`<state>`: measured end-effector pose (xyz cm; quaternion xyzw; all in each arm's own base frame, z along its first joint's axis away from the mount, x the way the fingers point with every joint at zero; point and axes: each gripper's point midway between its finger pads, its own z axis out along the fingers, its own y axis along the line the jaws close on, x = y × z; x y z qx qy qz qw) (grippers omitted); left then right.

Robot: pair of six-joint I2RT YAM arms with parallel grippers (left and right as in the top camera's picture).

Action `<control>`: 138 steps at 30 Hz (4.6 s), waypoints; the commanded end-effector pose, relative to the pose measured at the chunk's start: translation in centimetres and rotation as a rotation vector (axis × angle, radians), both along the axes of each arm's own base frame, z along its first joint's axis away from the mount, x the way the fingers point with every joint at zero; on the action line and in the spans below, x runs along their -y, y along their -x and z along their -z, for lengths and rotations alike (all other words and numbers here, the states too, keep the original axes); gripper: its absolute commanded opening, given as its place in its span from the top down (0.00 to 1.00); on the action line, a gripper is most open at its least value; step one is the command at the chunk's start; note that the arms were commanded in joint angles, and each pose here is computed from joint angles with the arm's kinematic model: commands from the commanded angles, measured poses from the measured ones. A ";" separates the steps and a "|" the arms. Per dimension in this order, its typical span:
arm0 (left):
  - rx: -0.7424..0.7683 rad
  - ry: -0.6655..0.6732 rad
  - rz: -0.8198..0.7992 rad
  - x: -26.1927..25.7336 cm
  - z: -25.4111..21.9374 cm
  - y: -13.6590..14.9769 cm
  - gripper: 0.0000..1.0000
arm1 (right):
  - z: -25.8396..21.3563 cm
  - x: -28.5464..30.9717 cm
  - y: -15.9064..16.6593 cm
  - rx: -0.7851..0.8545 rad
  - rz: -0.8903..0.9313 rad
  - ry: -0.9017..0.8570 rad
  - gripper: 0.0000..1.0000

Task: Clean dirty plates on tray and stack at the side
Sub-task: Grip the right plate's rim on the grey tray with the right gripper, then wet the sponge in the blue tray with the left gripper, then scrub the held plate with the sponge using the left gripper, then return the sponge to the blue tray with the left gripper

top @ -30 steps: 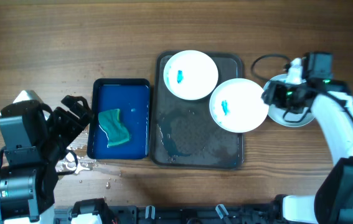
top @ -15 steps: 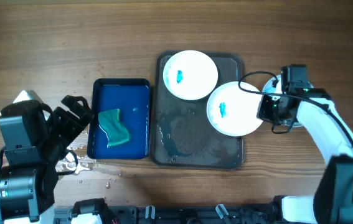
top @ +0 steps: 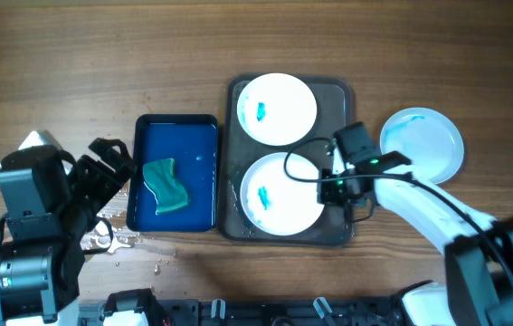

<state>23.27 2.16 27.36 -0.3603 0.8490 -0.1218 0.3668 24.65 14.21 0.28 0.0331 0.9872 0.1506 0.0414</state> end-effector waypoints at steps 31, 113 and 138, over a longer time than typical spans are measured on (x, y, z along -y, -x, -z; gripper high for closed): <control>-0.919 0.027 0.188 4.8 26.2 -3.0 0.96 | -4.9 1.5 -2.5 0.144 -0.088 0.117 0.68; -0.846 -0.144 0.351 17.3 28.5 -1.7 0.96 | 3.6 1.1 -1.0 -0.107 0.023 0.159 0.95; -0.710 -0.130 0.098 3.7 23.4 -1.8 0.96 | 3.5 1.2 -0.7 -0.115 -0.010 0.168 0.95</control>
